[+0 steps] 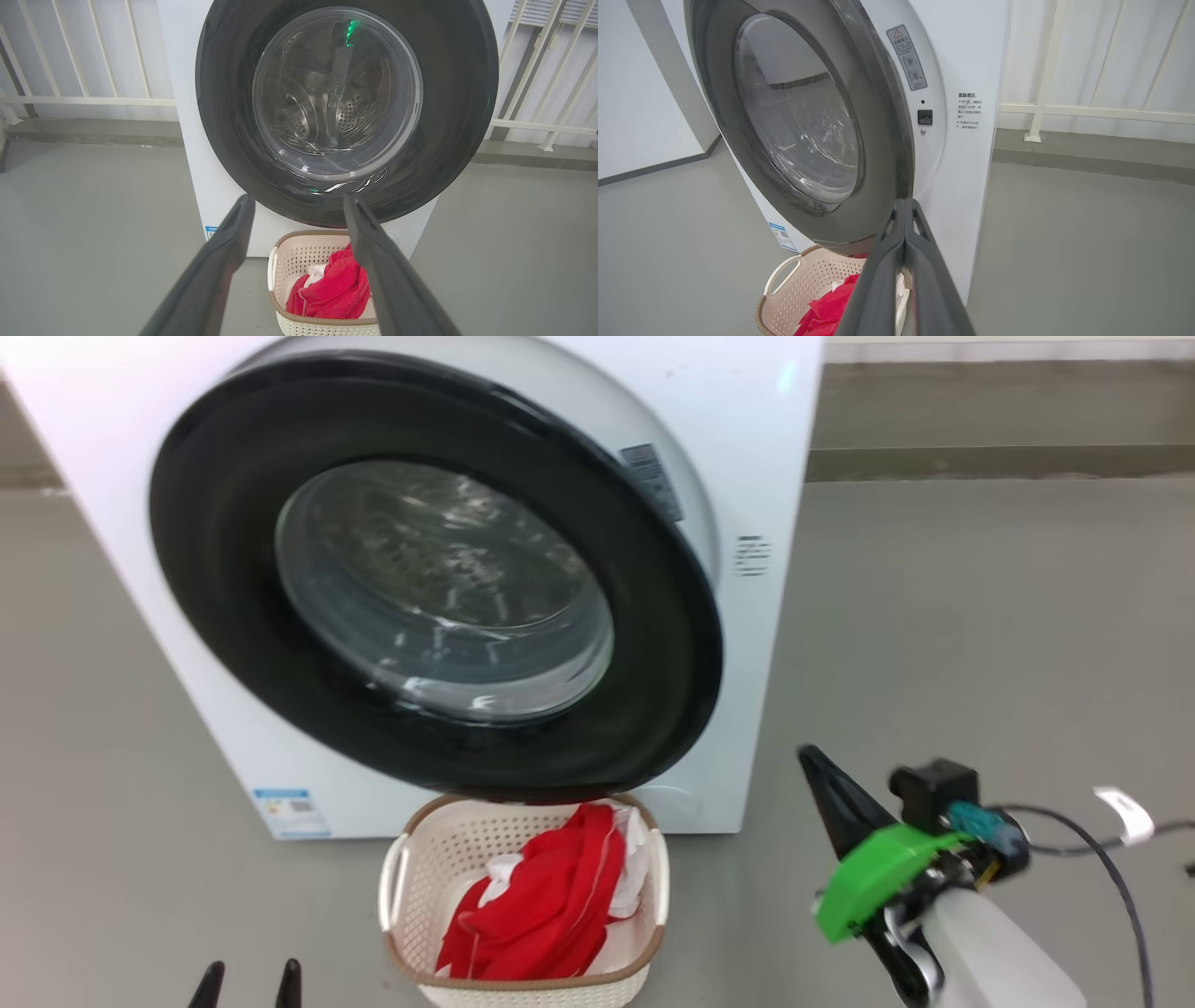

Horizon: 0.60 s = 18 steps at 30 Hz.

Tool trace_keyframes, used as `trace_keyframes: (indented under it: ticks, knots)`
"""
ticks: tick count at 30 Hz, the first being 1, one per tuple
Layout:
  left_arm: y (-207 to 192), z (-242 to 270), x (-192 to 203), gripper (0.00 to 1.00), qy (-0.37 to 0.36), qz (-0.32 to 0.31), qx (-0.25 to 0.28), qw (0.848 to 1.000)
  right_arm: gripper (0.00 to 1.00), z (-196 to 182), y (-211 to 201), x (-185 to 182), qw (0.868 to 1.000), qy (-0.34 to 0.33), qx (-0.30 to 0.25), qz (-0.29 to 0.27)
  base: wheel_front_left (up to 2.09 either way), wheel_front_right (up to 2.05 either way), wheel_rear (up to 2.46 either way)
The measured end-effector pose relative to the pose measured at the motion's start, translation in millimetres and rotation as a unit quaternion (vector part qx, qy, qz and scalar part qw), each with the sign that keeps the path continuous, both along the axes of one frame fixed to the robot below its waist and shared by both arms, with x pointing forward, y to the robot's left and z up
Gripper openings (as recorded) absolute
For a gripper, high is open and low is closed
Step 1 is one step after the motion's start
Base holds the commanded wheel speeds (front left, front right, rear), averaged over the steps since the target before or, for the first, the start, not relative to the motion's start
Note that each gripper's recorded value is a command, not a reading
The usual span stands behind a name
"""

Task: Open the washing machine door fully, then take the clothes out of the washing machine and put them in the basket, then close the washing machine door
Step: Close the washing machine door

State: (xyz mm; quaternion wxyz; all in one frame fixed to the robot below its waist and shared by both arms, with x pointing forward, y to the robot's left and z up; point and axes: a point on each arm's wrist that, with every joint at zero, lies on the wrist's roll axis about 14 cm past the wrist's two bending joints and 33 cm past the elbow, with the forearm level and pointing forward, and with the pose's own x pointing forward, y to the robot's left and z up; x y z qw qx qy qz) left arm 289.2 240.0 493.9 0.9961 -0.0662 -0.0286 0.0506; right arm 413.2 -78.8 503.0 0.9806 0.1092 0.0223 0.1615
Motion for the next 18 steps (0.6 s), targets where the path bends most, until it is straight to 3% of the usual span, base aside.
trace_keyframes:
  ticks: [8,18]
  knots:
    - [6,2,-4,1.00,-0.003,0.011,-0.004,1.000,0.00,27,66,32,0.995,-0.018,-0.022,0.091,0.00,0.00,0.00]
    - [18,-4,8,1.00,0.015,0.030,-0.003,0.999,0.00,68,113,98,0.989,-0.050,-0.039,0.132,0.00,0.00,0.00]
